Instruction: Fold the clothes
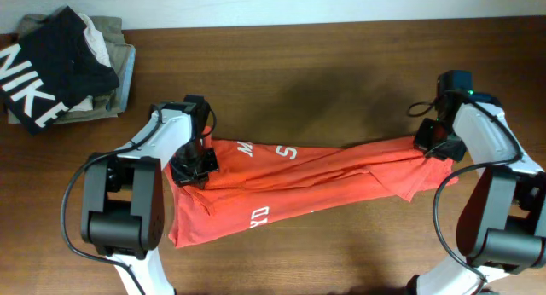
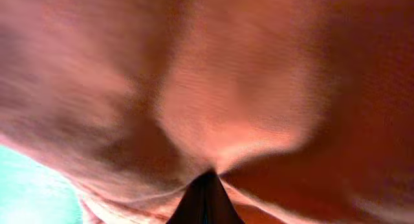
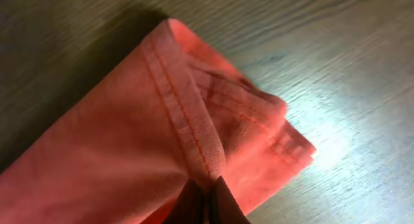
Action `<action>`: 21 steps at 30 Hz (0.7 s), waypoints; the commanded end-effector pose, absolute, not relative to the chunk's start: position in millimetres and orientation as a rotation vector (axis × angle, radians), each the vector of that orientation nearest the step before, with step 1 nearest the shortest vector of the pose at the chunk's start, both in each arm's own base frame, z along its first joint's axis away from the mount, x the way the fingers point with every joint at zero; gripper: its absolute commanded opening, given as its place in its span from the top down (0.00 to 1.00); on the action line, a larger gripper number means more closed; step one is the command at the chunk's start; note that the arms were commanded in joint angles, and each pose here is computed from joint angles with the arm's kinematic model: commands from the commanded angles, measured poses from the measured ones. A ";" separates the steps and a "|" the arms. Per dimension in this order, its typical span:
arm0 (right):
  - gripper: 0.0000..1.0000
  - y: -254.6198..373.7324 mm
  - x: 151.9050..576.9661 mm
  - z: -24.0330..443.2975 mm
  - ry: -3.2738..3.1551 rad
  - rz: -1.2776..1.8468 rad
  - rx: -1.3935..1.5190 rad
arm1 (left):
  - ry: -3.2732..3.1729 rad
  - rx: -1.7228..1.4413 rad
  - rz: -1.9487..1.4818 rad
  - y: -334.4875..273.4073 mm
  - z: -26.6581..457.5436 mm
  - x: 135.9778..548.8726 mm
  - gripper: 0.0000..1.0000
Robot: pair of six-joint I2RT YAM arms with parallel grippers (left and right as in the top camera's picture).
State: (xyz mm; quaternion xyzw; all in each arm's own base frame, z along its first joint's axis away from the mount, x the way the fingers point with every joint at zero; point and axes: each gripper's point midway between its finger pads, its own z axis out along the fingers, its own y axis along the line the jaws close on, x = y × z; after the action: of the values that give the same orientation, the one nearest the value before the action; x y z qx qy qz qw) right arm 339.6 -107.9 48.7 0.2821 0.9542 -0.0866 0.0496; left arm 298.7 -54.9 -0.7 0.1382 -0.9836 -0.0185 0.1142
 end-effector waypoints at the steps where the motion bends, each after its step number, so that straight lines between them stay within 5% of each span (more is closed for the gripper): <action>1: 0.92 -141.9 339.8 61.3 2.811 -0.373 0.972 | -2.827 0.616 -0.133 -11.9 -9.6 295.3 0.99; 3: 0.83 -143.5 345.6 62.2 2.786 -0.368 0.968 | -2.810 0.680 -0.124 2.2 -9.3 295.6 0.99; 9: 0.88 -152.5 355.3 78.7 2.738 -0.411 0.971 | -2.904 0.718 -0.225 23.5 34.5 321.5 0.99; 11: 0.57 -156.6 364.0 109.8 2.715 -0.420 0.969 | -3.015 0.759 -0.191 24.3 76.0 340.2 0.99; 13: 0.04 -156.4 363.5 120.9 2.721 -0.422 0.970 | -3.093 0.785 -0.145 22.0 106.6 341.5 0.99; 21: 0.01 -160.2 321.2 118.6 2.809 -0.530 1.114 | -3.127 0.591 -0.087 -24.1 106.5 334.1 0.98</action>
State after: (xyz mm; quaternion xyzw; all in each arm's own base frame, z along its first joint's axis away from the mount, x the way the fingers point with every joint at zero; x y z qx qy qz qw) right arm 333.6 -141.9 107.0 0.3199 0.9369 -0.1361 0.0375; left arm 334.8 -10.3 105.0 0.1979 -0.9794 -0.0362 -0.0154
